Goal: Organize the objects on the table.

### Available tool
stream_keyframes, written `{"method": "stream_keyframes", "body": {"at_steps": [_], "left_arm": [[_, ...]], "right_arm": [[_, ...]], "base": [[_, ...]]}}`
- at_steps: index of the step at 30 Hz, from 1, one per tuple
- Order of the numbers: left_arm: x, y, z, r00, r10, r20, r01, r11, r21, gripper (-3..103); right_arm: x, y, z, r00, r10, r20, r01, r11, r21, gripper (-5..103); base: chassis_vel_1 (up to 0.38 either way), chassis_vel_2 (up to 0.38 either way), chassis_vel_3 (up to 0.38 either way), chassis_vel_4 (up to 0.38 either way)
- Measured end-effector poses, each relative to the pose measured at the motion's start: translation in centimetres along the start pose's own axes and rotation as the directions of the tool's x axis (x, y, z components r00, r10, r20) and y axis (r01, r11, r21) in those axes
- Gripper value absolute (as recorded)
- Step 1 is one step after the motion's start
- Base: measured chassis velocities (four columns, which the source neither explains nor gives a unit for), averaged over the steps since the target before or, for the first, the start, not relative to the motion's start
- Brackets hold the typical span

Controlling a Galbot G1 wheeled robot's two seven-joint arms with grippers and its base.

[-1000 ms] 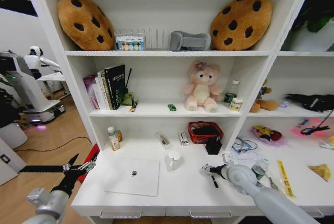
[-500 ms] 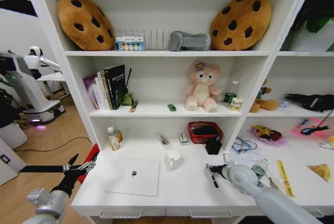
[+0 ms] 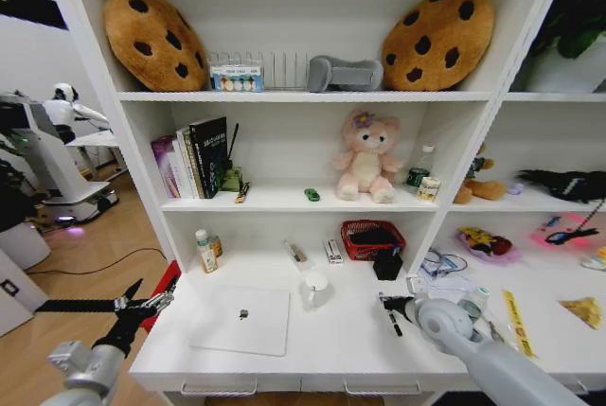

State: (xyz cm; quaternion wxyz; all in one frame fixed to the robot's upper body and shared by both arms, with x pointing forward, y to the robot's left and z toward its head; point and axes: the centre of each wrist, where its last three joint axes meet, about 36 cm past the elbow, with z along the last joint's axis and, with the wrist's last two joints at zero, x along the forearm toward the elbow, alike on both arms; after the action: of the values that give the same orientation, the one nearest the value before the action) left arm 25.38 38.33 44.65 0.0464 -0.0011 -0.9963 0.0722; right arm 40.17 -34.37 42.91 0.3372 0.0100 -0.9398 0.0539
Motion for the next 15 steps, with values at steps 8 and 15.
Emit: {"method": "stream_keyframes", "body": {"at_steps": [8, 15], "left_arm": [[0.0, 0.0, 0.0, 1.0, 0.0, 0.0, 0.0, 1.0, 0.0, 100], [0.0, 0.0, 0.0, 1.0, 0.0, 0.0, 0.0, 1.0, 0.0, 100]], "right_arm": [[-1.0, -1.4, -0.9, 0.939, -0.008, 0.345, -0.023, 0.996, 0.084, 10], [-4.2, -2.0, -4.2, 0.879, -0.003, 0.477, -0.026, 0.998, 0.054, 10]], "base": [[0.0, 0.0, 0.0, 0.0], [0.0, 0.0, 0.0, 0.0]]}}
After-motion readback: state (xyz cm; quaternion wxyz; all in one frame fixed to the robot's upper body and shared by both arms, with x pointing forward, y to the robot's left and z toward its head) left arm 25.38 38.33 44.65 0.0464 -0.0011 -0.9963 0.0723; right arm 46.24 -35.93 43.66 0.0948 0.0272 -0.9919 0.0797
